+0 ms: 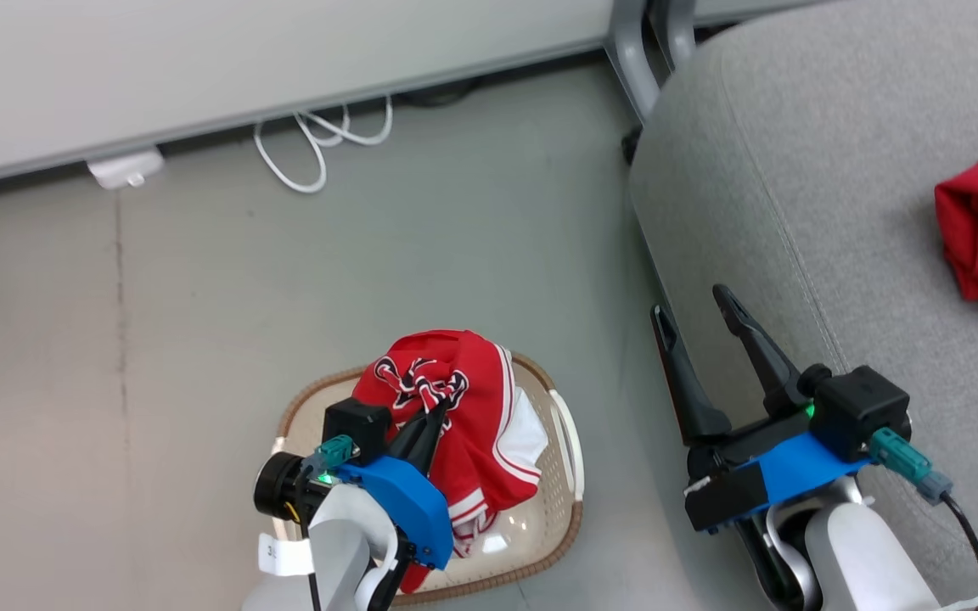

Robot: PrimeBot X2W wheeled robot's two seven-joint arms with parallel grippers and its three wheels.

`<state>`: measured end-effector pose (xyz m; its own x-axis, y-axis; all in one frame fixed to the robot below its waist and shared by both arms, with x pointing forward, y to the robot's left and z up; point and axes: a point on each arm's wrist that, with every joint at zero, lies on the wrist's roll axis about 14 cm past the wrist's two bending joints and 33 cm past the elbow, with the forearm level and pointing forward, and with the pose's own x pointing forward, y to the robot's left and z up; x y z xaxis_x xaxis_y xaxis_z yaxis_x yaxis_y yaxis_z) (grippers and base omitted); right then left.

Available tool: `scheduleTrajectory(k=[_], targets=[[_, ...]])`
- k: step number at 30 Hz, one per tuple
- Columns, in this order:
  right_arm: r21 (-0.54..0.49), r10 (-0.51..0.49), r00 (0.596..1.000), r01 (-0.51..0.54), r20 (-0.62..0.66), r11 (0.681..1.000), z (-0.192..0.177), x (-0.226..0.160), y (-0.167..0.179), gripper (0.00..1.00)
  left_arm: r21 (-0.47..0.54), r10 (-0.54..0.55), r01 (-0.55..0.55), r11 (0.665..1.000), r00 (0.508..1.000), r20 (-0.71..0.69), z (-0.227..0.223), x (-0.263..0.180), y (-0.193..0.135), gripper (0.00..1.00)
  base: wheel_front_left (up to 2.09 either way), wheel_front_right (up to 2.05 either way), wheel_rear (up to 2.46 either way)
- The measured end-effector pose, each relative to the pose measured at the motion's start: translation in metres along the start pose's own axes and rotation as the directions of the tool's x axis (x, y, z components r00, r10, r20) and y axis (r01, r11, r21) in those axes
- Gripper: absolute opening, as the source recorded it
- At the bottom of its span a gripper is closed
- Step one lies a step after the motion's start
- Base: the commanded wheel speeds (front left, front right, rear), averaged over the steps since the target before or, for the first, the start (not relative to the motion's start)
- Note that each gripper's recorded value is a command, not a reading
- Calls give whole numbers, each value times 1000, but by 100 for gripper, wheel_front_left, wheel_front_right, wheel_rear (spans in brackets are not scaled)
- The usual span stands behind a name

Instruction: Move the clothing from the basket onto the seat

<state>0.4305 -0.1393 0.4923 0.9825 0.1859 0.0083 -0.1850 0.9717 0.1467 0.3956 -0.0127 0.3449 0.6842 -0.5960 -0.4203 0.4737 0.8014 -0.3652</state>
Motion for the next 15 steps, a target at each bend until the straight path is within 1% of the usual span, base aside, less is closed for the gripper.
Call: scheduleTrajectory(k=[7, 11, 15], targets=[[0, 43, 998, -43, 38, 999, 22, -15, 20, 100, 74, -27, 17, 997, 990, 138, 48, -21, -19, 0, 0, 0, 0], [-2, 67, 996, -67, 63, 998, 34, -23, 31, 100, 115, -59, 36, 993, 976, 211, 74, -33, -34, 0, 0, 0, 0], [-2, 89, 993, -89, 82, 996, 42, -29, 40, 100, 180, -104, 55, 982, 956, 274, 102, -41, -50, 0, 0, 0, 0]])
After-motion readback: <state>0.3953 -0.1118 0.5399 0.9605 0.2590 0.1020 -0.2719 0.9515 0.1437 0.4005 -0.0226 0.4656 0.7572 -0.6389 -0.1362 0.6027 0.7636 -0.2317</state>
